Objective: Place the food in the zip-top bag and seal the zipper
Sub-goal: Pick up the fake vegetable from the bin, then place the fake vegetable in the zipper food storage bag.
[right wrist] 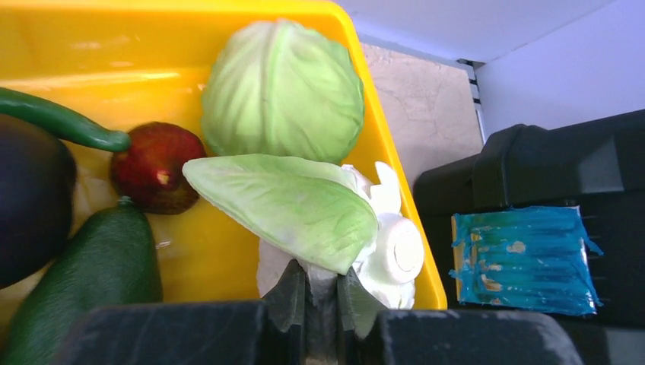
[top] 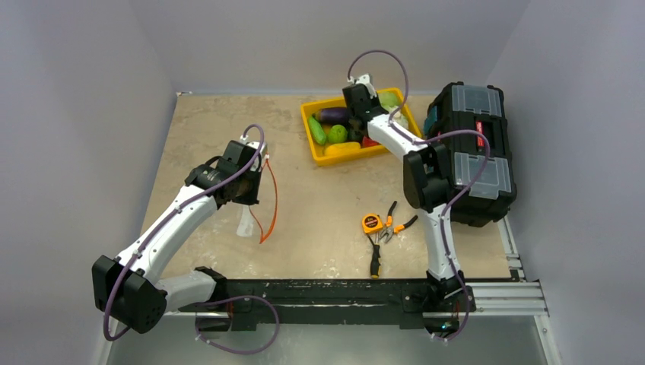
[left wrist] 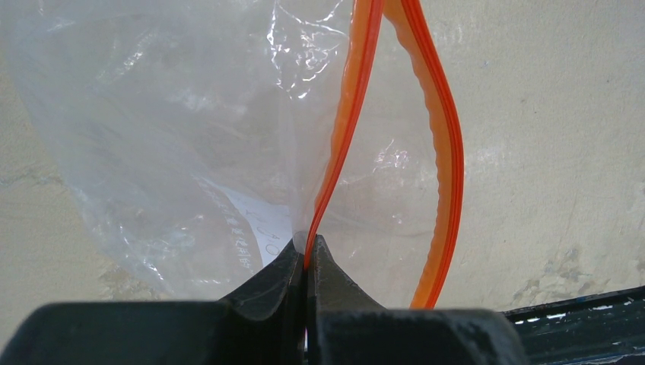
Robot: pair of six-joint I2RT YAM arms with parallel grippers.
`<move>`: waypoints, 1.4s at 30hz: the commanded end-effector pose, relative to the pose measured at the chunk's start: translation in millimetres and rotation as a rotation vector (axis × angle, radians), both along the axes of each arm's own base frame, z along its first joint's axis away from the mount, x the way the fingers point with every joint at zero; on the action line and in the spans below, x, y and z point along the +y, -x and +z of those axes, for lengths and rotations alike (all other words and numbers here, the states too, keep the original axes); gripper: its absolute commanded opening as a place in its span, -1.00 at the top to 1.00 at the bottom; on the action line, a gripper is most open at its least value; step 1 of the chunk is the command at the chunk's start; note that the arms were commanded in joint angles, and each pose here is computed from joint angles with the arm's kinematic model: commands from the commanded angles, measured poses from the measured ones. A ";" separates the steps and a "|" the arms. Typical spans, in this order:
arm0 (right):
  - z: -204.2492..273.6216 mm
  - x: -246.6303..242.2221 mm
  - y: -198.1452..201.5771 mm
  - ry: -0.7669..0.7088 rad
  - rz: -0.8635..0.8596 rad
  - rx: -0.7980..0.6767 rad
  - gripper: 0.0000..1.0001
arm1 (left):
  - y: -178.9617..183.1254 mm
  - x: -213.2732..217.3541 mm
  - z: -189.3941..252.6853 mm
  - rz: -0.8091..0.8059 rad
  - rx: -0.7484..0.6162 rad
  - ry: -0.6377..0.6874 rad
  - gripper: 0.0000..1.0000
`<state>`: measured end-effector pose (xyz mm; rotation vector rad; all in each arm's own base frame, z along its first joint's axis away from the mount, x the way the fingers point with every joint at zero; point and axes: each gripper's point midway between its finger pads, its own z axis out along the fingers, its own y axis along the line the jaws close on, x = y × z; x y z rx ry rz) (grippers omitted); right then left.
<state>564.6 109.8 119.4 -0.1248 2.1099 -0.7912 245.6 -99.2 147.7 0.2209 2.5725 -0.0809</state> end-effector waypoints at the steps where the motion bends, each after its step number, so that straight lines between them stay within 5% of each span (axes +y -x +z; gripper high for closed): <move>1: 98.0 11.4 1.6 -0.192 0.041 -0.198 1.00 | -3.2 -3.1 0.7 0.000 -0.015 0.024 1.00; 11: 136.6 56.8 46.4 -0.585 0.236 -0.191 1.00 | -1.5 -14.3 -0.3 -0.037 0.004 0.072 1.00; 18: 156.4 151.0 146.6 -1.195 0.653 -0.039 1.00 | 4.5 -47.7 11.8 -0.117 0.044 0.236 1.00; 25: 180.6 179.0 248.5 -1.600 0.888 0.106 1.00 | -4.4 -57.9 35.6 -0.125 -0.002 0.291 1.00; 37: 211.2 211.6 361.3 -1.880 1.039 0.230 1.00 | -1.3 -53.3 18.9 -0.111 0.026 0.320 1.00; 42: 201.2 224.4 362.8 -1.969 0.950 0.214 1.00 | 0.8 -52.5 23.4 -0.114 0.006 0.326 1.00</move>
